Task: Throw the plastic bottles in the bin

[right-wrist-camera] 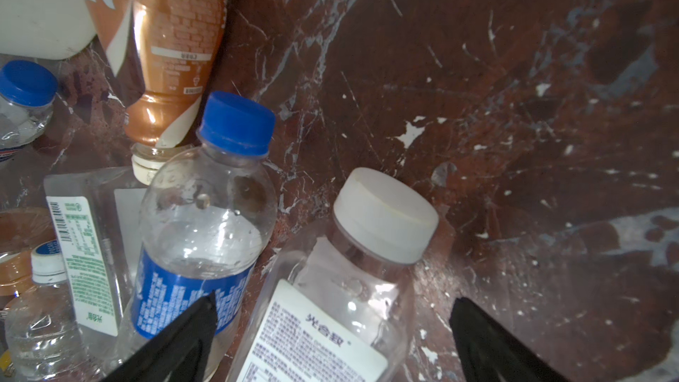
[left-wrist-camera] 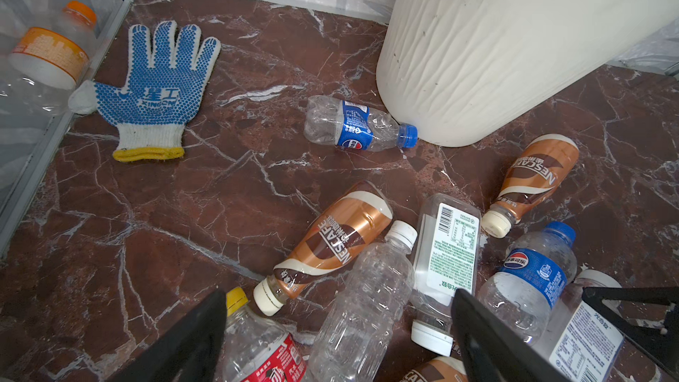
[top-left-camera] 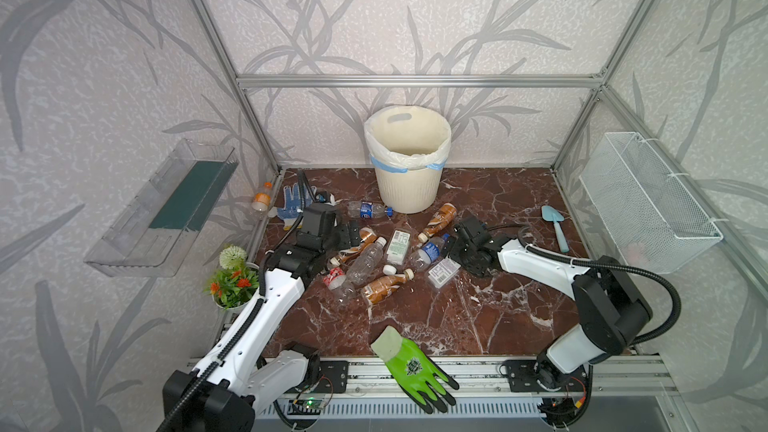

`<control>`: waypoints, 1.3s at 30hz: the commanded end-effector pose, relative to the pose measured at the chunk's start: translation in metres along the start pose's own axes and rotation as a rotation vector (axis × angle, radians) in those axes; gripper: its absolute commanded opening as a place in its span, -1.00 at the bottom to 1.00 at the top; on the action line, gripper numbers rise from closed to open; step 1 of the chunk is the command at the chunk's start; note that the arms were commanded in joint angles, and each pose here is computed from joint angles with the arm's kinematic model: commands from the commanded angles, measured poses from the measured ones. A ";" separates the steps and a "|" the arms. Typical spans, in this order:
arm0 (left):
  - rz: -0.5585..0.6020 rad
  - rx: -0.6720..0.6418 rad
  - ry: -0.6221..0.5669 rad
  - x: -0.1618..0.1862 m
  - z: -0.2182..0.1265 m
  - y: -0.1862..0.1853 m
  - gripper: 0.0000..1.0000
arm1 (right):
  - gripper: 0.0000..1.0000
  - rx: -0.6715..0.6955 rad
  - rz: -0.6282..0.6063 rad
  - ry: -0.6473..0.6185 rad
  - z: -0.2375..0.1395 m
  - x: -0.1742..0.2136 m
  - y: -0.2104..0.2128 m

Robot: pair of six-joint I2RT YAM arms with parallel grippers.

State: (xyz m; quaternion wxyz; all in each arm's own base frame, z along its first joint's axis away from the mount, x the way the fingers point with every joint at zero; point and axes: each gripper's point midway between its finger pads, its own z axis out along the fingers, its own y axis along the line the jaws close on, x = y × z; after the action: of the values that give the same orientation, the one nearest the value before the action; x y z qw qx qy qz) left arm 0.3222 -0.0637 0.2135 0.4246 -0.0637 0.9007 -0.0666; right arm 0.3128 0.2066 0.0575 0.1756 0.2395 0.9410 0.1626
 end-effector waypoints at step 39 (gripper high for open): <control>0.019 0.116 0.048 0.018 0.004 -0.009 0.79 | 0.28 0.023 -0.112 -0.048 -0.008 -0.007 0.000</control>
State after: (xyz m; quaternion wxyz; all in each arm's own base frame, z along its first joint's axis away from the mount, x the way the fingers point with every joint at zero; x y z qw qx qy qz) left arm 0.3191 -0.0696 0.1991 0.4058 -0.0471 0.9074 -0.0987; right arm 0.3137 0.2083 0.0452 0.1787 0.2121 0.9514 0.1336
